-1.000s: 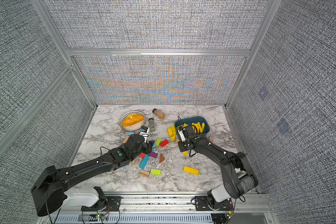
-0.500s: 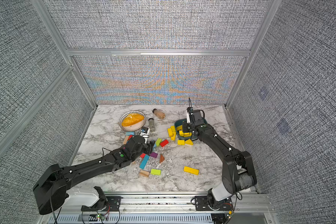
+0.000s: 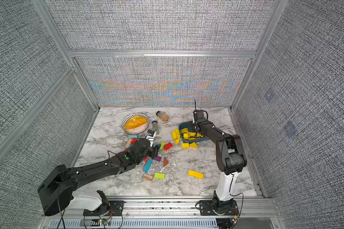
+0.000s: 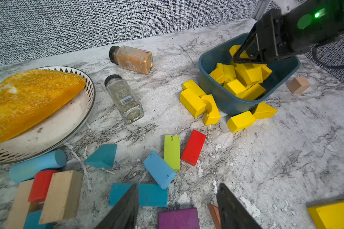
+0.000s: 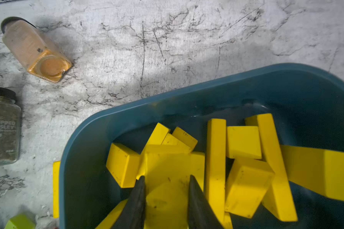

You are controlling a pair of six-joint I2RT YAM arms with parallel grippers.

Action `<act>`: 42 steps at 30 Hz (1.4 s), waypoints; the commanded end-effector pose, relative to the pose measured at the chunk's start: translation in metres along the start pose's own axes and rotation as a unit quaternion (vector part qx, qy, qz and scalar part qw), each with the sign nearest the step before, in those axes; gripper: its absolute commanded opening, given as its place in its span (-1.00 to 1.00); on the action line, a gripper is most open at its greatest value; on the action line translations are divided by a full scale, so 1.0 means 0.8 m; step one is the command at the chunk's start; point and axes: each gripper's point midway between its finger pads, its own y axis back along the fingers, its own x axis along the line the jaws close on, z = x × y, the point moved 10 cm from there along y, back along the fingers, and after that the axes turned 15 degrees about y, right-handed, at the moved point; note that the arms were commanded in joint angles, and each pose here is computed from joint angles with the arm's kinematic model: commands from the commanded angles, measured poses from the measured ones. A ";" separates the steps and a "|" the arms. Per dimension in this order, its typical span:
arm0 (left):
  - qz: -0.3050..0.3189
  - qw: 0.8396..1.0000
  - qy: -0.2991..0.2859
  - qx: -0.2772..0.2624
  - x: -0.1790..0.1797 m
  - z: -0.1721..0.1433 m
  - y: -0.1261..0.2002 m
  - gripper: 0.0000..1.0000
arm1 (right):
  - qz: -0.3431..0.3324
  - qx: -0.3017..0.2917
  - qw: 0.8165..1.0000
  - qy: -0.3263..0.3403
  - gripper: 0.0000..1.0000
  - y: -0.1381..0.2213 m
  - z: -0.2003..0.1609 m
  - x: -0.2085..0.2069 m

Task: Pick out the yellow building blocks
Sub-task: Place the building block in the storage box, then pick up the building block from the center of the board.

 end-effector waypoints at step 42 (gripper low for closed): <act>-0.309 0.875 -0.313 0.204 -0.156 -0.085 -0.027 0.22 | 0.017 -0.155 0.986 -0.064 0.10 0.266 -0.126 0.001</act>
